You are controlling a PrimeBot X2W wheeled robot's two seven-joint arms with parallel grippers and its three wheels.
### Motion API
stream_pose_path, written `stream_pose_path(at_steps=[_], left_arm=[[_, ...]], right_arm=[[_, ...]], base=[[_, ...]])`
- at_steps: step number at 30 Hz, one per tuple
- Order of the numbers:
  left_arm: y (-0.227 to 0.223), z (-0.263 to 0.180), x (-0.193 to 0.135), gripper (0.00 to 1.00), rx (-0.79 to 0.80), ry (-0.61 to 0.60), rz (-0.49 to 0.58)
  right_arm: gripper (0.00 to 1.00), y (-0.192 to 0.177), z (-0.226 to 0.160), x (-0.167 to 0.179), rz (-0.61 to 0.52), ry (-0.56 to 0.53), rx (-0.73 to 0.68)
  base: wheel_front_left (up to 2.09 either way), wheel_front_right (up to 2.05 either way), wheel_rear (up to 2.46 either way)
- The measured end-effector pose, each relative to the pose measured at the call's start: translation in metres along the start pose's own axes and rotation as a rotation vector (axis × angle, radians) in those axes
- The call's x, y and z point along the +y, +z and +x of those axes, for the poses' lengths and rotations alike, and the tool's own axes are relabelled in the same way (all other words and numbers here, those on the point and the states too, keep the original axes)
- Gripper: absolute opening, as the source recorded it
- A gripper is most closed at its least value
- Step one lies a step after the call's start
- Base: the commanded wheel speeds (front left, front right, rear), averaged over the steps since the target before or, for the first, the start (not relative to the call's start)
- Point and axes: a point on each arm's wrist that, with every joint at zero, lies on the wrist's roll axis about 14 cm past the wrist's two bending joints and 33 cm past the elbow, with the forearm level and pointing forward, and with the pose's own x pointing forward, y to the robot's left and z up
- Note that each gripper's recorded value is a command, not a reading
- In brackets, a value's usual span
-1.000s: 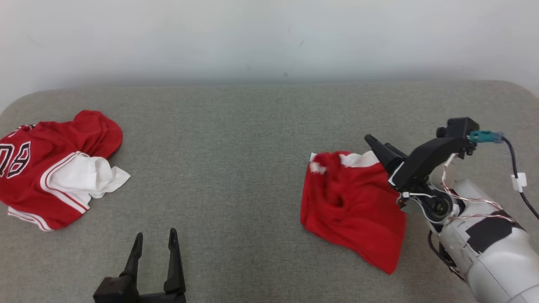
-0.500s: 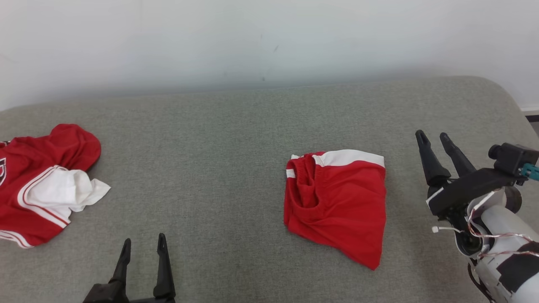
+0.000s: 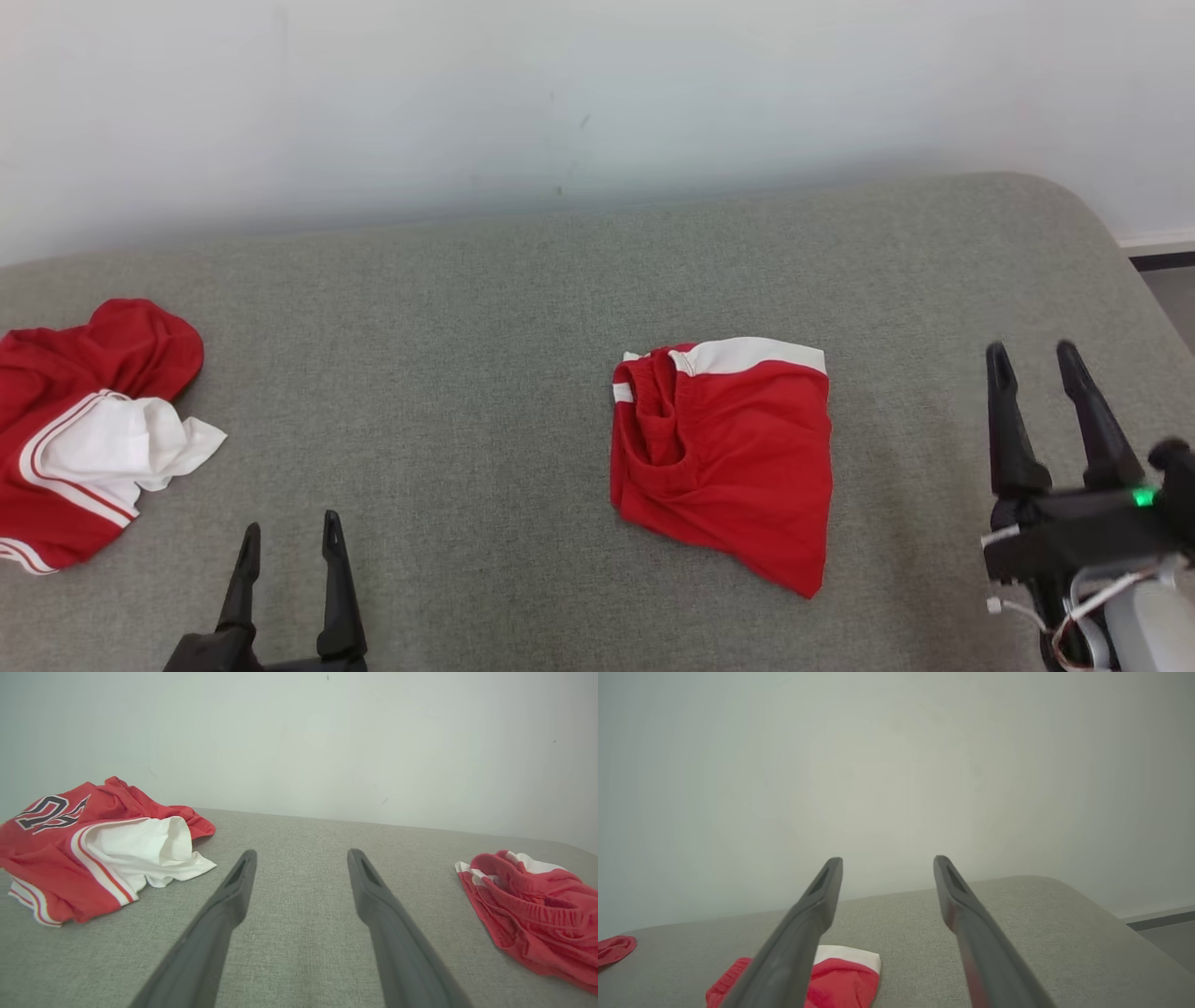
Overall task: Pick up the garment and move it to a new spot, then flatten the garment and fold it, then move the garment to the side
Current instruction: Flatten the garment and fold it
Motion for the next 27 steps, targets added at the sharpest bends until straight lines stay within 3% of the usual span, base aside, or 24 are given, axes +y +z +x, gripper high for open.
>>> stream_pose_path(at_steps=[9,14,27], left_arm=[[0.005,-0.009,0.007,1.00,-0.013,0.017,0.040],[0.005,-0.014,0.005,1.00,-0.013,-0.007,0.100],[-0.002,-0.028,0.019,1.00,0.016,0.025,0.100]], right_arm=[[1.00,-0.003,-0.035,-0.003,0.023,-0.092,-0.018],[1.00,-0.011,-0.046,0.003,0.044,-0.102,-0.002],[1.00,-0.031,-0.059,0.016,0.081,-0.107,0.054]], base=[[0.00,0.00,0.00],[0.00,0.00,0.00],[0.00,0.00,0.00]])
